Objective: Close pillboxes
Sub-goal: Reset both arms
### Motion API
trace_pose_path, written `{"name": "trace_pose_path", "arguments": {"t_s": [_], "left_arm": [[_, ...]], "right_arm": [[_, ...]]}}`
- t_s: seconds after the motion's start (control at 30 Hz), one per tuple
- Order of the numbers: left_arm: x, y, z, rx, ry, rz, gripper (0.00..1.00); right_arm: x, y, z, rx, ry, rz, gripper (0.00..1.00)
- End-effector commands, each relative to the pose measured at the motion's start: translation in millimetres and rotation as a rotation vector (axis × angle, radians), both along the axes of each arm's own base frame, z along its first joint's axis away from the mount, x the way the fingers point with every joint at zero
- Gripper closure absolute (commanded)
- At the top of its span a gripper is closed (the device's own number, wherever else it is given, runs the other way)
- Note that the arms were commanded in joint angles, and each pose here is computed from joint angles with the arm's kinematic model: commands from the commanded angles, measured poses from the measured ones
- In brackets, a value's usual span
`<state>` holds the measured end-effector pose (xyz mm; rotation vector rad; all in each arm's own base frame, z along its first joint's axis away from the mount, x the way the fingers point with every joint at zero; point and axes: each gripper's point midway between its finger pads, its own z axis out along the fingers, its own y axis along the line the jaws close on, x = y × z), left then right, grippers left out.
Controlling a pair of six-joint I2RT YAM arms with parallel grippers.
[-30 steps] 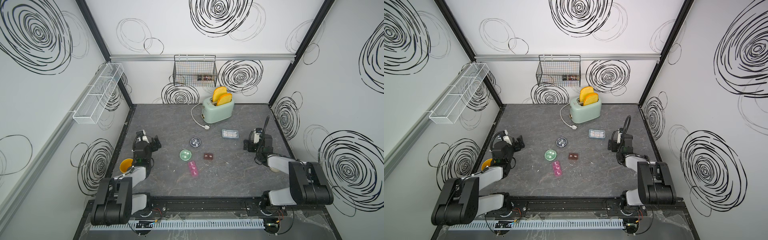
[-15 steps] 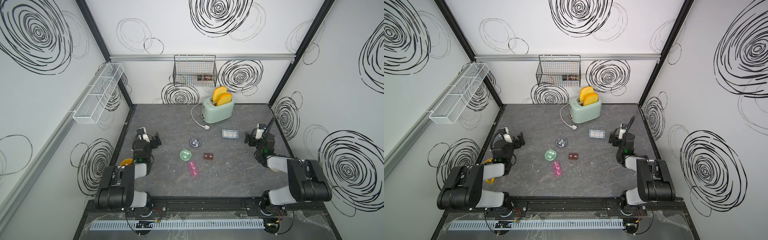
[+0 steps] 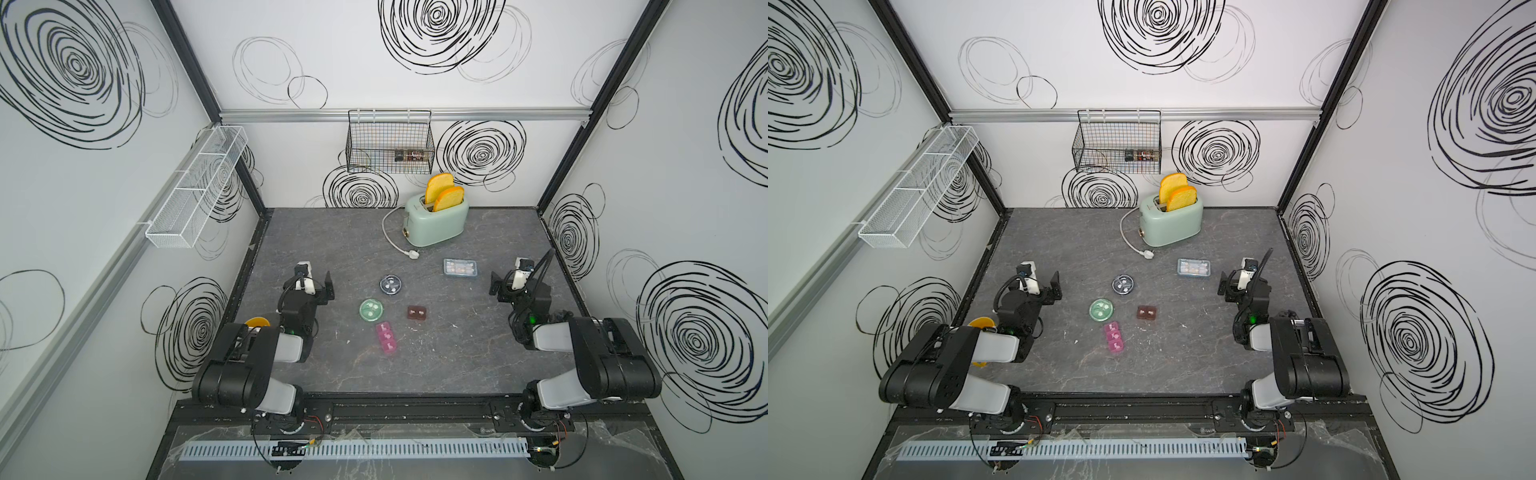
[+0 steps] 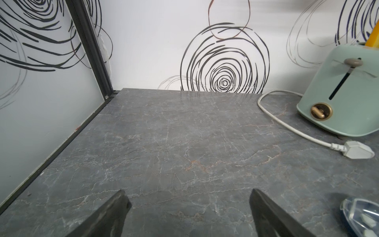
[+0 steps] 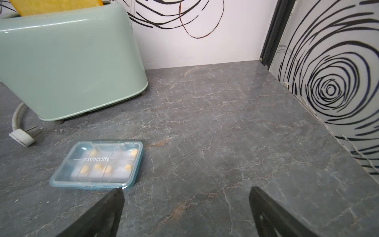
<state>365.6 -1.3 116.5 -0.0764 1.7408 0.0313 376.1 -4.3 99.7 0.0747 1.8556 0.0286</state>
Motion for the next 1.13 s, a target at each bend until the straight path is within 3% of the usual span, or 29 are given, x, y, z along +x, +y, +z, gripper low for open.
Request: {"name": "trace_pose_path", "arguments": {"t_s": [0.0, 1.1], "left_arm": [[2.9, 3.9, 34.0, 0.016, -0.142, 0.022, 0.04], [1.1, 2.6, 35.0, 0.023, -0.151, 0.019, 0.04]], "right_arm": [[4.3, -0.7, 15.2, -0.008, -0.065, 0.002, 0.02], [3.2, -0.1, 16.7, -0.014, -0.072, -0.003, 0.02]]}}
